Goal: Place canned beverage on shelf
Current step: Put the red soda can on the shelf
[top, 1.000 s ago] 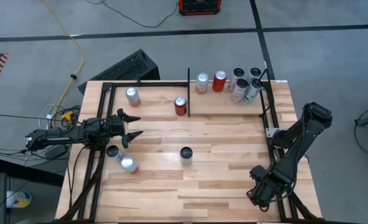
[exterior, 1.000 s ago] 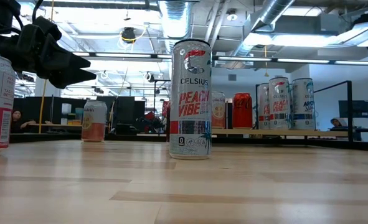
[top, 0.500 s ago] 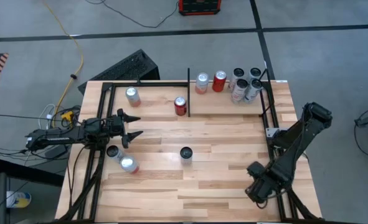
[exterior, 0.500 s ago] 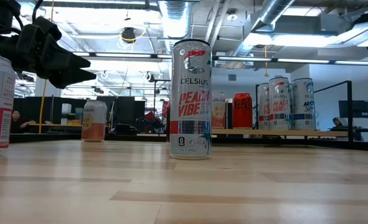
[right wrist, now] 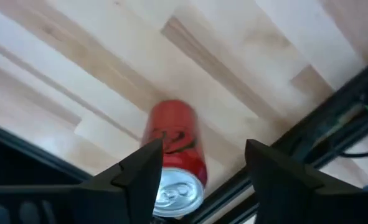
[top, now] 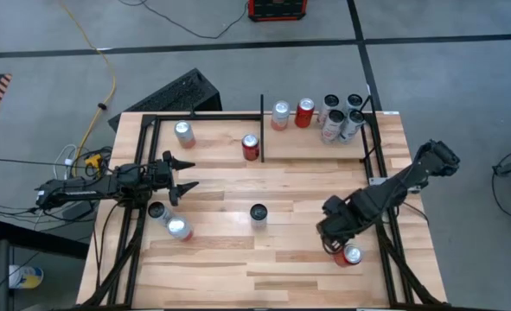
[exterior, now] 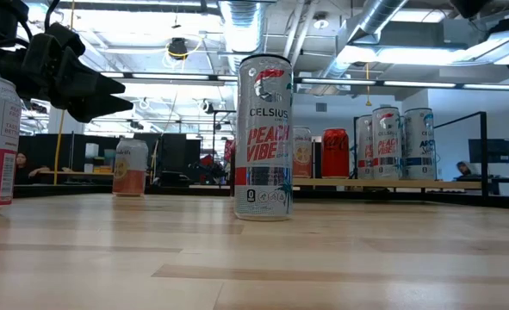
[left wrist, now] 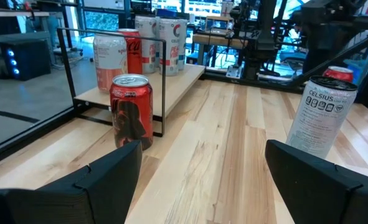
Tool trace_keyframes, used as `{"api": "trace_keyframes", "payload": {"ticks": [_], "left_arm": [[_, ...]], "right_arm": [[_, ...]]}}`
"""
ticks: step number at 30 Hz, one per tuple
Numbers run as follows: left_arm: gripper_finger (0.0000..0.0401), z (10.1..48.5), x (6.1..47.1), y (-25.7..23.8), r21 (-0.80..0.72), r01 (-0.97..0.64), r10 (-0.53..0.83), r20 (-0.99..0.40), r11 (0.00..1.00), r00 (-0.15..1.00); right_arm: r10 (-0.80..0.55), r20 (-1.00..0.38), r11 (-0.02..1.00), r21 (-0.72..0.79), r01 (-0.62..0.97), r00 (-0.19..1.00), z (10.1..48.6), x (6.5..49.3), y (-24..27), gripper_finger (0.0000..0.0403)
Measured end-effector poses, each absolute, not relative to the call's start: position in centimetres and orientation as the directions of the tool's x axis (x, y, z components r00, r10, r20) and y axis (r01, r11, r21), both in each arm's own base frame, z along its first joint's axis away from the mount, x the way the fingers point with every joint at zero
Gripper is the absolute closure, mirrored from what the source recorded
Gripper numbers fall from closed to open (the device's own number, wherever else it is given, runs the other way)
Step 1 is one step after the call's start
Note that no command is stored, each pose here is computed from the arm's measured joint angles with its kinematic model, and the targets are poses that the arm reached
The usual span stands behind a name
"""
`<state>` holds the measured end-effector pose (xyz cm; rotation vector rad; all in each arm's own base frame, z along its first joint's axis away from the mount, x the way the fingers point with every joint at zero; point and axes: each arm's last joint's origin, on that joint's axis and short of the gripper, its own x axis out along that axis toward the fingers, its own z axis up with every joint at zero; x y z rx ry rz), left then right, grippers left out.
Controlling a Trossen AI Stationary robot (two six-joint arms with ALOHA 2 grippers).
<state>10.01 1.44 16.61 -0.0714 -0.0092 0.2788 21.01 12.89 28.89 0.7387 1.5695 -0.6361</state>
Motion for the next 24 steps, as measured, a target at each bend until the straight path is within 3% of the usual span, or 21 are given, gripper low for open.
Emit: {"api": "trace_keyframes", "payload": {"ticks": [7, 15, 24], "left_arm": [[0.0074, 16.6, 10.0, 1.4, -0.072, -0.275, 0.275, -0.001, 0.959, 0.961], [0.0074, 16.6, 10.0, 1.4, -0.072, -0.275, 0.275, -0.001, 0.959, 0.961], [0.0074, 16.6, 10.0, 1.4, -0.072, -0.274, 0.275, 0.0, 0.959, 0.961]], "right_arm": [[0.103, -0.993, 0.637, 0.016, 0.771, -0.065, 28.9, 21.4, 12.3, 0.0165], [0.111, -0.992, 0.495, 0.003, 0.869, -0.06, 28.9, 19.3, 15.7, 0.0164], [0.071, -0.997, 0.376, -0.006, 0.927, -0.036, 28.9, 16.3, 18.9, 0.0119]]}}
